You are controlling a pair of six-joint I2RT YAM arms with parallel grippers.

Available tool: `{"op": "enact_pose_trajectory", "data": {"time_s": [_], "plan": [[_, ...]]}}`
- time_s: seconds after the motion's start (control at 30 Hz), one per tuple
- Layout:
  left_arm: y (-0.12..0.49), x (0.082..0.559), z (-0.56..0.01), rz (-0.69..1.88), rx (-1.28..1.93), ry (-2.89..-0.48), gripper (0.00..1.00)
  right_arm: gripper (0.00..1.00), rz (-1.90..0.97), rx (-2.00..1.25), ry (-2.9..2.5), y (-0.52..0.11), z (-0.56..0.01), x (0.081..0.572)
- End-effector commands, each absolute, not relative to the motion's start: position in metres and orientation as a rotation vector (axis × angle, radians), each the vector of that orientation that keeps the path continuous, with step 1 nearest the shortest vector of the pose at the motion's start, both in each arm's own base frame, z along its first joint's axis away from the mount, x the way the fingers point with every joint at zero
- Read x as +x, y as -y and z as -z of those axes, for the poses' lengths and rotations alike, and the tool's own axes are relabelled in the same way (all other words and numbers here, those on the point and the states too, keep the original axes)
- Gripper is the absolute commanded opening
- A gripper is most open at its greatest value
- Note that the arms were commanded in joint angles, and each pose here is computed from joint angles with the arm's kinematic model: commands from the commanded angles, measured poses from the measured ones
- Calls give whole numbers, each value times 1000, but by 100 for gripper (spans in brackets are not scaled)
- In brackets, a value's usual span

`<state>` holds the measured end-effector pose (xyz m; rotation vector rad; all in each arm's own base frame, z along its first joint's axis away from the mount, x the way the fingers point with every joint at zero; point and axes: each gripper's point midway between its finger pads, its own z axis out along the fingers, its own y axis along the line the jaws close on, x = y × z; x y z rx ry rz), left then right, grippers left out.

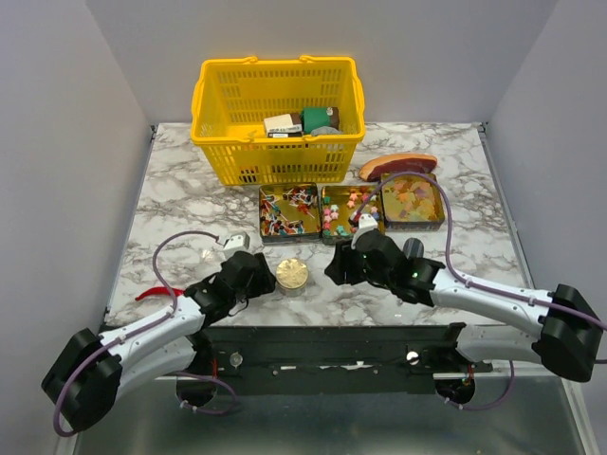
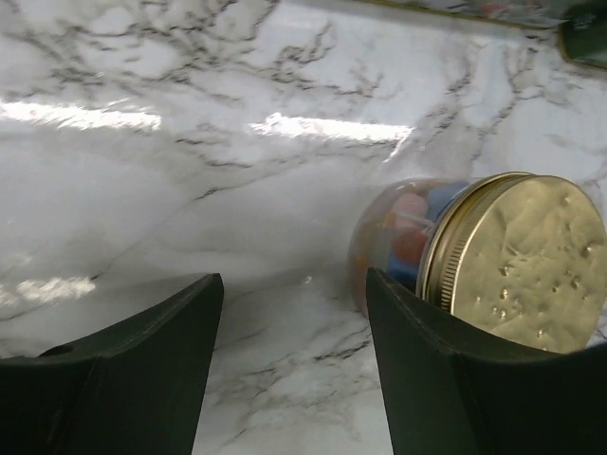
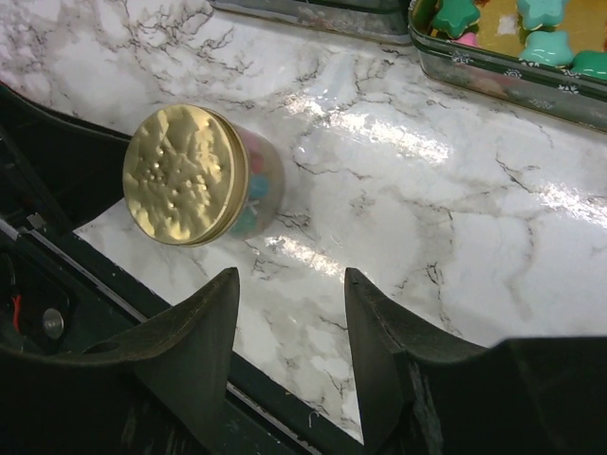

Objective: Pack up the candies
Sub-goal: Screw the bottle lid onto the packing bottle.

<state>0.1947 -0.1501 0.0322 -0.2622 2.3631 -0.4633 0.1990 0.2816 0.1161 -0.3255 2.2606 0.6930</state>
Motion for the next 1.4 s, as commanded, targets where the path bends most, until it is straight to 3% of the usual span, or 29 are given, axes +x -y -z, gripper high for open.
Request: {"op": "enact_pose_trajectory", "data": {"time_s": [0.0,0.2,0.5,0.6,0.73,0.83,1.1,1.37], "plan": [[198,207,-48,693,-46,-2243,73,56,-638,-274,-2257,-263,-117,199],[232,218,-49,655,133,-2223,69,56,-652,-224,-2222,-248,-129,193],[175,210,-16,298,-32,-2337,58,56,-635,-184,-2198,-229,-140,188],[191,193,-8,403,110,-2338,64,57,-648,-179,-2184,-229,-145,188],[237,179,-19,588,326,-2227,84,57,-651,-190,-2183,-232,-148,189],[258,177,-23,587,406,-2186,93,57,-647,-187,-2196,-232,-145,189],[293,176,-12,569,523,-2127,98,56,-654,-188,-2215,-234,-141,186],[308,194,-26,592,498,-1915,99,56,-604,-149,-2265,-233,-130,189]]}}
